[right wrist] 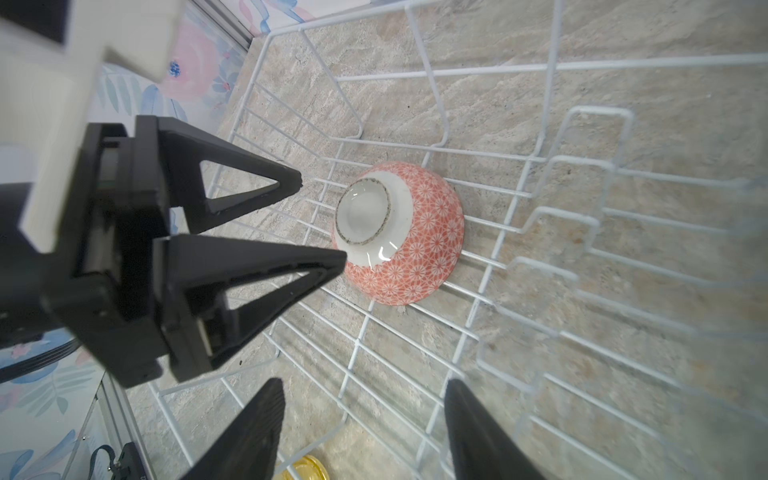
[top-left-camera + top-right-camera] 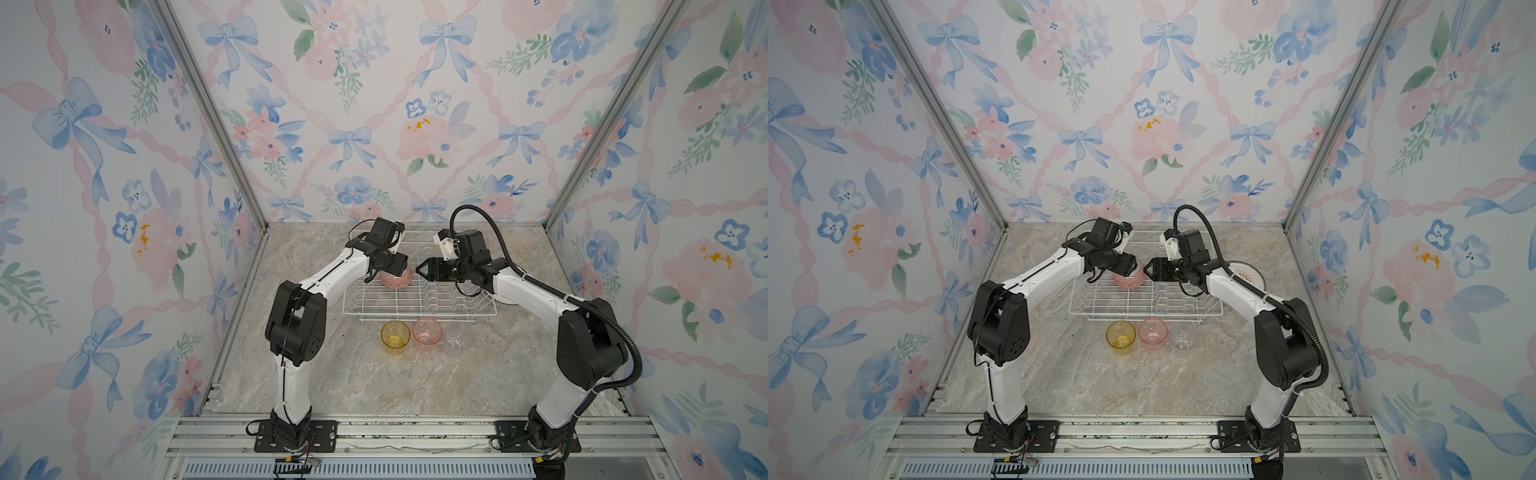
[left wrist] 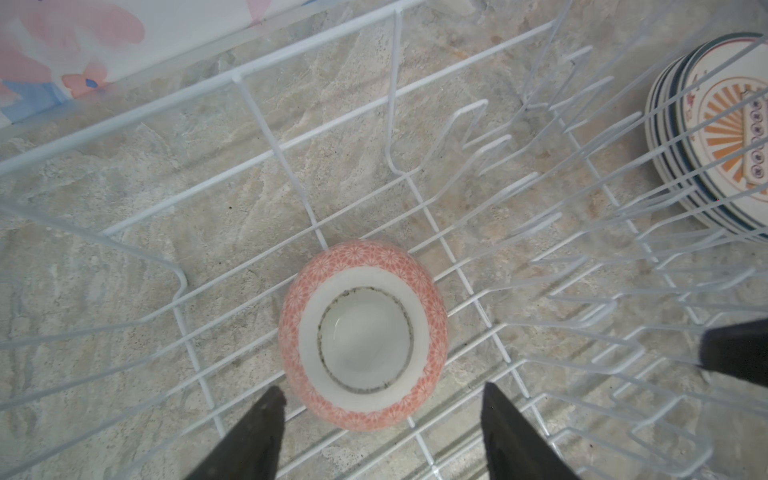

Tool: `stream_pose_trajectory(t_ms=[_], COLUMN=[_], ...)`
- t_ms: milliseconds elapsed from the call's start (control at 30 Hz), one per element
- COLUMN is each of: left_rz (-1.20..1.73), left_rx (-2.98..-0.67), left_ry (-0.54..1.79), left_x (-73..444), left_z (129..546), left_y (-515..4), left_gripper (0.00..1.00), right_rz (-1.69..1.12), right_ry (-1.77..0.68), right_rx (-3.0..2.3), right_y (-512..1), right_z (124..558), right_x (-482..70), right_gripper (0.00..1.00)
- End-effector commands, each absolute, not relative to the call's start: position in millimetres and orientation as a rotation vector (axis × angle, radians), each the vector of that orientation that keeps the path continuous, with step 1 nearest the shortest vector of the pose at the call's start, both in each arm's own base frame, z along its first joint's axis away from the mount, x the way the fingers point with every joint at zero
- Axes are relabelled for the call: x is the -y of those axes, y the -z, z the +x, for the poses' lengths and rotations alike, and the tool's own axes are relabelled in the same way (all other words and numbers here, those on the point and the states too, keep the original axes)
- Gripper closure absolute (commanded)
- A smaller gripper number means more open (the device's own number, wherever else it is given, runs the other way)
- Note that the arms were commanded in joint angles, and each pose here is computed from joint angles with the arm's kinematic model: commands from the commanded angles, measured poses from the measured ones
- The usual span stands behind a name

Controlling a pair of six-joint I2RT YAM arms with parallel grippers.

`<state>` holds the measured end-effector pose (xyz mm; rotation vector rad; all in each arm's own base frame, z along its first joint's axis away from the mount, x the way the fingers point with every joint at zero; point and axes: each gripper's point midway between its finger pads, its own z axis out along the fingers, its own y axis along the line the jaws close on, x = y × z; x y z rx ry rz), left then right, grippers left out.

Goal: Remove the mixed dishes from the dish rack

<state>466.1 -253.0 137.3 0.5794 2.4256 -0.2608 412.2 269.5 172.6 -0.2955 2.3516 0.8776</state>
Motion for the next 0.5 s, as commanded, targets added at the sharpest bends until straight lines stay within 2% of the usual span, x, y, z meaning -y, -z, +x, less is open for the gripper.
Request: stream_pose_trajectory(t_ms=[0,467], left_rz=[0.588,0.615], left_rx=[-2.461,-2.506], left_ry=[0.208,0.168], left_x=[251.7,262.8], left_z=[469.0,482.0], left_y=[-124.9,-94.6], left_gripper=[0.03,0.02], right_rz=[-0.295,-0.252], right_ry=[-0.849,-0.892], right_rx=[-2.315,-2.272], right_y=[-193.2,-203.8], right_z=[411.8,411.3], right_x=[-257.6,-240.6], right_gripper=[0.36,0.36])
